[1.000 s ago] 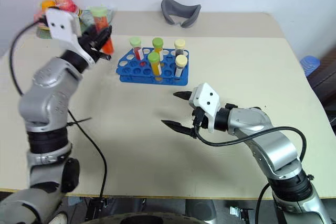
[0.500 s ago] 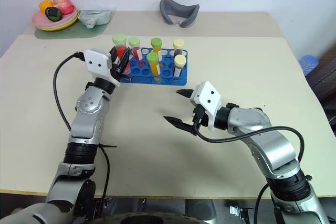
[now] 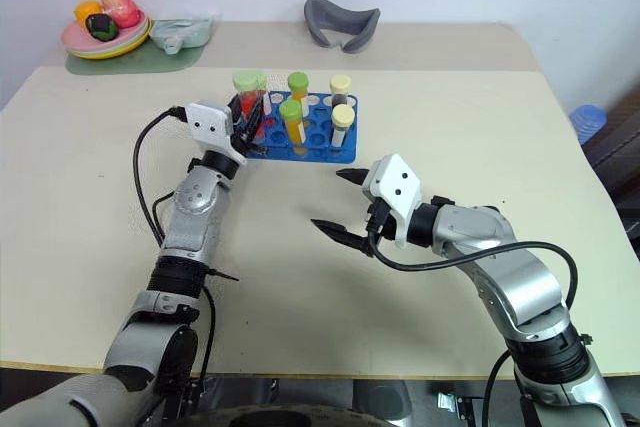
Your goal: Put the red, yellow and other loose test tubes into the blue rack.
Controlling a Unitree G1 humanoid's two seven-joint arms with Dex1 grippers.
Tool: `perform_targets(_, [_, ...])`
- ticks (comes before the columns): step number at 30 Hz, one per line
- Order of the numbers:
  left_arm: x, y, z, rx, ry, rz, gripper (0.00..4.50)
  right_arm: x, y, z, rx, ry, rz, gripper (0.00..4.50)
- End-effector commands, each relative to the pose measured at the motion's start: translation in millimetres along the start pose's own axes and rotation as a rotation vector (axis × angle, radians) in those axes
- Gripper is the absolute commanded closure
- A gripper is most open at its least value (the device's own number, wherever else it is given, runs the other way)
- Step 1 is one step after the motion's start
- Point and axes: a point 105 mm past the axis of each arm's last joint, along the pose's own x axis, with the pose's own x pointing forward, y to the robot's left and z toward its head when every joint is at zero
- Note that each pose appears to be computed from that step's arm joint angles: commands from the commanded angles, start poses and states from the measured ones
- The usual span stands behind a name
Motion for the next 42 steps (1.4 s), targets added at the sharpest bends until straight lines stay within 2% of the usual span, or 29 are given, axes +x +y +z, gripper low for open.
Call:
perform_targets(1, [4,-3,7,0.007,-0.046,-0.004,3.7,-1,0,10,-0.033,-0.037,-0.009,0.0])
perform_targets(10, [3,-6,3,0.009,-0.046,-0.016,3.7,-1,1,10,-0.033,-0.036,-0.01,0.0])
perform_targets(14, [1,-2,8,-0.016,-0.06,0.007,1.66,-1,1,11,-0.033,-0.037,-0.009,0.0])
perform_targets(15, [1,1,10,-0.021,-0.067,0.017,1.32,-1,1,11,-0.034,-0.038,-0.009,0.0])
perform_targets(17, [-5,14,22,-0.052,-0.09,0.047,0.37,-3,-1,10,-0.036,-0.034,-0.015,0.0])
perform_targets(21, [-29,35,48,-0.083,-0.108,0.025,0.37,-15,-11,8,-0.041,-0.011,-0.051,0.0])
perform_targets(24, [-55,50,56,-0.042,-0.035,-0.043,0.37,-36,-26,3,-0.025,0.017,-0.111,0.0])
perform_targets(25, [-62,53,57,-0.035,-0.012,-0.06,0.37,-45,-33,1,-0.017,0.032,-0.143,0.0])
perform_targets(28, [-105,88,47,0.07,0.158,-0.078,0.37,-75,-50,-10,0.004,0.09,-0.23,0.0])
perform_targets(32, [-149,123,38,0.105,0.317,-0.032,0.37,-107,-62,-30,0.035,0.167,-0.308,0.0])
perform_targets(36, [-169,122,34,0.144,0.398,-0.073,0.37,-122,-69,-40,0.047,0.195,-0.338,0.0])
perform_targets(42, [-176,119,34,0.139,0.407,-0.049,0.37,-124,-72,-51,0.074,0.196,-0.338,0.0])
